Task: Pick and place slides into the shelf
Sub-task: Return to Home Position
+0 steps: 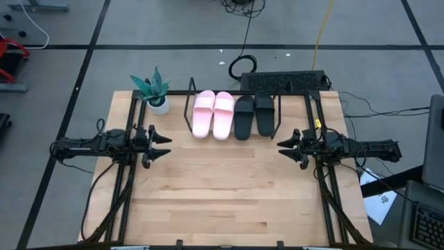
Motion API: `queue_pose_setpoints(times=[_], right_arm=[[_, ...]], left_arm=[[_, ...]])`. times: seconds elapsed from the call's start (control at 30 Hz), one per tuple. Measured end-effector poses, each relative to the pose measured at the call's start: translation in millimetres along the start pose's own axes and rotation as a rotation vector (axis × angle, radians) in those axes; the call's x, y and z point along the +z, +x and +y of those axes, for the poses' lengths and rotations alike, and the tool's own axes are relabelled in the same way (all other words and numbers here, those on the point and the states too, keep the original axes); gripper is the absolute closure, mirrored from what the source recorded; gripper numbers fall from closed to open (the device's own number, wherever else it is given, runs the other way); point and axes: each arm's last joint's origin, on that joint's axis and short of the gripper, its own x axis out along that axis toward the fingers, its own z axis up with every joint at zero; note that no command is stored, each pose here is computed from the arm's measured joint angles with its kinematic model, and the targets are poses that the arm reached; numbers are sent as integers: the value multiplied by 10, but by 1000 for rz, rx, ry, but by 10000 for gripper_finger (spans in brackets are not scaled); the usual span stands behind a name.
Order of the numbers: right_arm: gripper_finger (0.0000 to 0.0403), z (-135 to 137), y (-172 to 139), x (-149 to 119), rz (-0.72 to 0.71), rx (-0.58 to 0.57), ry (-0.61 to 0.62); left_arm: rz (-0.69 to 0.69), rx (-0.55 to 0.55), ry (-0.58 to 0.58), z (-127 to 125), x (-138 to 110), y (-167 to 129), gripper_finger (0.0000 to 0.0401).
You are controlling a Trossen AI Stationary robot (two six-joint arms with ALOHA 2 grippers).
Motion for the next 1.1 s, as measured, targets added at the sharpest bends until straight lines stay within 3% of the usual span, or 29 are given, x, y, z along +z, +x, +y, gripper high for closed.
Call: queue_pose_setpoints(times=[0.43, 0.67, 1.1], right_arm=[[229, 16, -1, 50, -61, -2, -26], [229, 14, -1, 48, -61, -6, -8], [229, 3, 3, 45, -63, -35, -46]], left_arm=[[-4, -48, 19, -12, -9, 9, 164], [-50, -71, 10, 34, -185, 91, 164], [13, -60, 28, 44, -234, 131, 164]])
